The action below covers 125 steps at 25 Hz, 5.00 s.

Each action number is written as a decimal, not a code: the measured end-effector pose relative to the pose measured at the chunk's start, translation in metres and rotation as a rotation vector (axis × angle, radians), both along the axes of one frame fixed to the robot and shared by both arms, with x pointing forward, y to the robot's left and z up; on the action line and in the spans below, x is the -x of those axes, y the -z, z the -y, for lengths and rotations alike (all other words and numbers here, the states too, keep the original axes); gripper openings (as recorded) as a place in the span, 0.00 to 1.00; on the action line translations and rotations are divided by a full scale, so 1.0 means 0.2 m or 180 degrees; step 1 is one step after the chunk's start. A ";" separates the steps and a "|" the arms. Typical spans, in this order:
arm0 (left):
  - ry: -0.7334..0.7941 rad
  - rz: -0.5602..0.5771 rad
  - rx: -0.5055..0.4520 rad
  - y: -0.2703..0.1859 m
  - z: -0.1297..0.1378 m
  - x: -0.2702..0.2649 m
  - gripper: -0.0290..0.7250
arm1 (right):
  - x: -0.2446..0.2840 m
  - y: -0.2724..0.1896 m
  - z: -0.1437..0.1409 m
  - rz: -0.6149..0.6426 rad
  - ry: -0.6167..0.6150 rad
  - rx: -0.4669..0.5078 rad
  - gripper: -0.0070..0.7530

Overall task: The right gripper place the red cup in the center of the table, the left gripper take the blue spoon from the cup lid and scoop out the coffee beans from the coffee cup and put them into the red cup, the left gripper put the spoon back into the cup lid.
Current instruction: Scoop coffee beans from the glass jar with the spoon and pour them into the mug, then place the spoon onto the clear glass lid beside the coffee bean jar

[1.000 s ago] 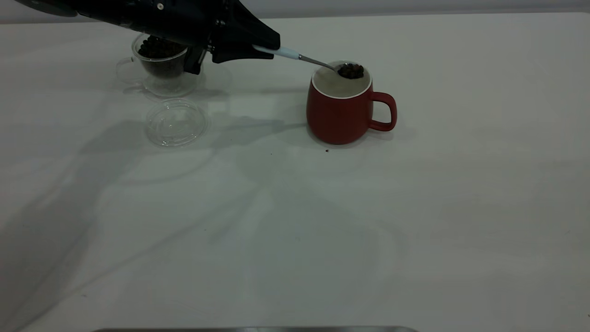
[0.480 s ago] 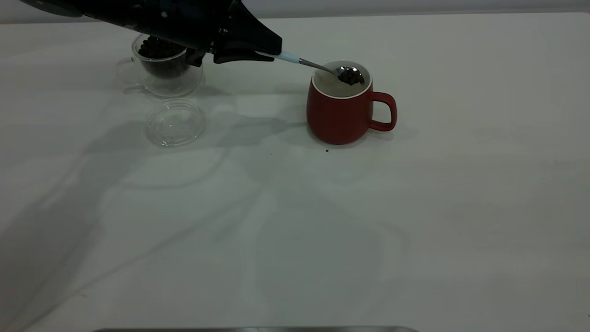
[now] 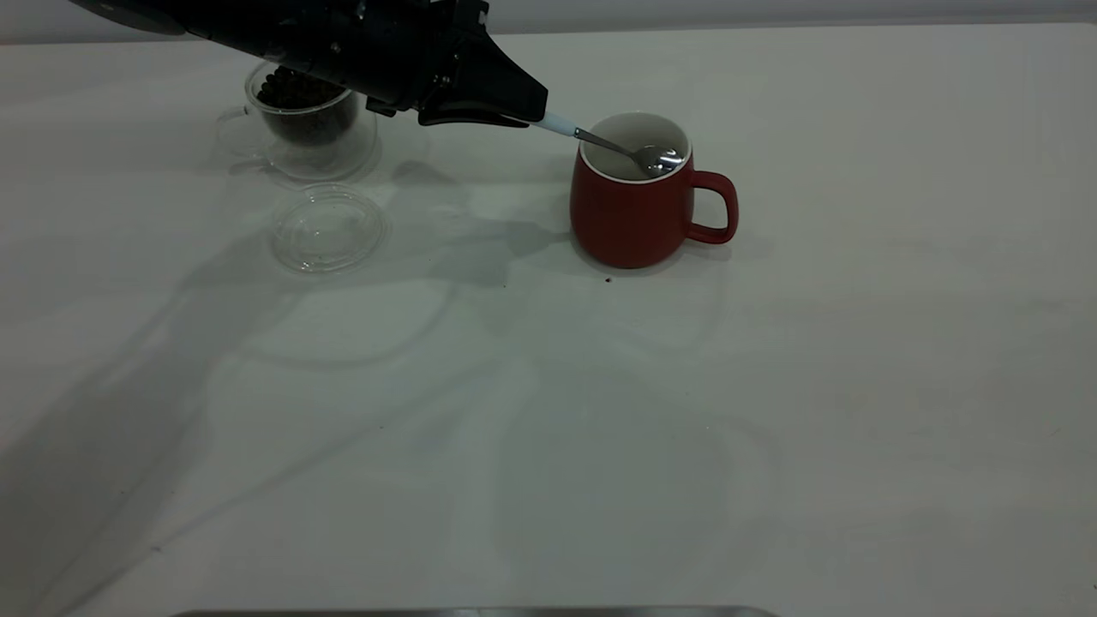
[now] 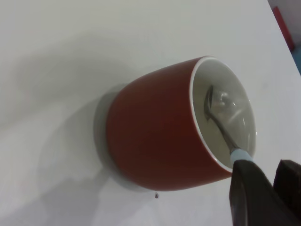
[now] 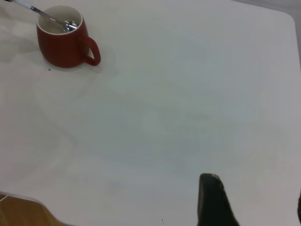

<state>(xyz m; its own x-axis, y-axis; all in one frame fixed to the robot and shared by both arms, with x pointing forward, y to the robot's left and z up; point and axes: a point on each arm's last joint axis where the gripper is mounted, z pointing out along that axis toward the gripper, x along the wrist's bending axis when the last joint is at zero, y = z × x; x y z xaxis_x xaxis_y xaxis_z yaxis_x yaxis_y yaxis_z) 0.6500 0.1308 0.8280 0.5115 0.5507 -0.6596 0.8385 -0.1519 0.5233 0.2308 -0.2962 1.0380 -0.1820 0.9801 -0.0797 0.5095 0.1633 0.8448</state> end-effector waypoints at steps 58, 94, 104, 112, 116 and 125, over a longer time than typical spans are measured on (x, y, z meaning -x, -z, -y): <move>-0.1015 -0.1278 0.0440 -0.10 -1.13 0.03 0.20 | 0.00 0.00 0.00 0.0000 0.0000 0.0000 0.61; -0.1486 -0.1550 0.0298 0.19 -1.08 0.06 0.20 | 0.00 0.00 0.00 0.0000 0.0000 0.0000 0.61; -0.1427 -0.1644 0.0392 0.29 -1.02 0.07 0.20 | 0.00 0.00 0.00 0.0000 0.0000 0.0000 0.61; -0.1427 -0.1662 0.0399 0.29 -1.01 0.07 0.20 | 0.00 0.00 0.00 0.0000 0.0000 0.0000 0.61; -0.1441 -0.1660 0.0388 0.29 -1.01 0.07 0.20 | 0.00 0.00 0.00 0.0000 0.0000 0.0000 0.61; -0.1530 -0.1636 0.0279 0.31 -1.02 0.07 0.44 | 0.00 0.00 0.00 0.0000 0.0000 0.0000 0.61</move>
<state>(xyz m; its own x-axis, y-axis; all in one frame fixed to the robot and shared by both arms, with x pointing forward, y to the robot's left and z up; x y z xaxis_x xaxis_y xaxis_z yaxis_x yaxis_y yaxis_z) 0.6367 0.3358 0.7663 -0.1629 0.5710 -0.8046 0.9462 0.3215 0.0366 0.2308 -0.2962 1.0380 -0.1820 0.9801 -0.0797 0.5095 0.1633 0.8448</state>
